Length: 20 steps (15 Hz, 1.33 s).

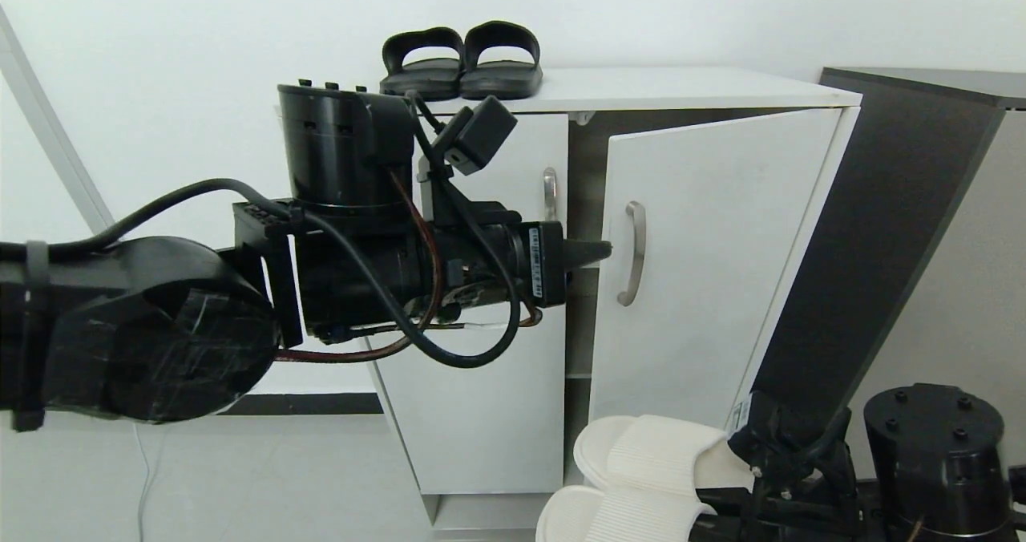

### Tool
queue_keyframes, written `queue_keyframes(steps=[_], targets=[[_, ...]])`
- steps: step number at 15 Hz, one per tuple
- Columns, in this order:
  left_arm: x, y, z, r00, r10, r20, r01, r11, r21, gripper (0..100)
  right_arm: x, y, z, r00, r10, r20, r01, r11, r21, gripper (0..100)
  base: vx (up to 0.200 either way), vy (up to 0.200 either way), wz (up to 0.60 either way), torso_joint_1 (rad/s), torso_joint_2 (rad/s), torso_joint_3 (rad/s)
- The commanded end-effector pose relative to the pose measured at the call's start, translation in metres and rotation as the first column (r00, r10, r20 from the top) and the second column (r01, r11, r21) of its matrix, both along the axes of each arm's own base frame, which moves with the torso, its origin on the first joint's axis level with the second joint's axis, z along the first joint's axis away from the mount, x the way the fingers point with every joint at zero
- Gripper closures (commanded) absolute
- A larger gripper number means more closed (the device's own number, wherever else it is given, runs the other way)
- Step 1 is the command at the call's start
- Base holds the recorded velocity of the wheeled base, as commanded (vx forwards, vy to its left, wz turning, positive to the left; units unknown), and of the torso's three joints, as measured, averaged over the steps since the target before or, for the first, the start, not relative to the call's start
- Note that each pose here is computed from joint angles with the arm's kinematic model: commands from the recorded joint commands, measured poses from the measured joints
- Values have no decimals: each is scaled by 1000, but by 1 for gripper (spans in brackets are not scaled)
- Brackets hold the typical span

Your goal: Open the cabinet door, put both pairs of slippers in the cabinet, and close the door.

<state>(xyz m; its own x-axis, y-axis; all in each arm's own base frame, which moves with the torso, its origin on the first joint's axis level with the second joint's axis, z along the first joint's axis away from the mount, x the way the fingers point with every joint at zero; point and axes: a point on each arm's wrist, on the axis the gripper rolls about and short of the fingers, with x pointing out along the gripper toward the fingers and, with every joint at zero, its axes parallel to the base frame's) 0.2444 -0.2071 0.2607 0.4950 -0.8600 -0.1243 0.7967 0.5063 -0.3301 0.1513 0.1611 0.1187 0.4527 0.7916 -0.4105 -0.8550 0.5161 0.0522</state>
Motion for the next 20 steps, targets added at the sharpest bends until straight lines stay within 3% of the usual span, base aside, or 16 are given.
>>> queue_keyframes(steps=[1,6,10,13,16,20], targets=[[-1,9,4,1000,21,9,-21,1000,-8,100,-1,1,0,1000,6,3,-6,1000,-1,100,0,0,0,0,0,0],[41,-1,-8,997,72,-18,-72,997,-2,100,-4,1,-3,1000,23,7,-23,1000,-16,100,0,0,0,0,0,0],[62,-16,-3,993,80,-84,-87,993,-82,100,-5,1,-5,1000,28,-2,-28,999,-26,100,0,0,0,0,0,0],[70,-22,-5,994,78,-82,-85,993,-84,100,-8,0,-8,999,36,-7,-36,999,-37,100,0,0,0,0,0,0],[72,-24,-7,994,81,-77,-88,992,-86,100,-10,0,-11,998,58,7,-58,996,-62,100,-200,0,0,4,-2,7],[68,-35,-9,998,49,-48,-54,992,-111,100,-13,0,-14,997,71,-3,-71,995,-70,100,-200,0,0,2,-2,4]])
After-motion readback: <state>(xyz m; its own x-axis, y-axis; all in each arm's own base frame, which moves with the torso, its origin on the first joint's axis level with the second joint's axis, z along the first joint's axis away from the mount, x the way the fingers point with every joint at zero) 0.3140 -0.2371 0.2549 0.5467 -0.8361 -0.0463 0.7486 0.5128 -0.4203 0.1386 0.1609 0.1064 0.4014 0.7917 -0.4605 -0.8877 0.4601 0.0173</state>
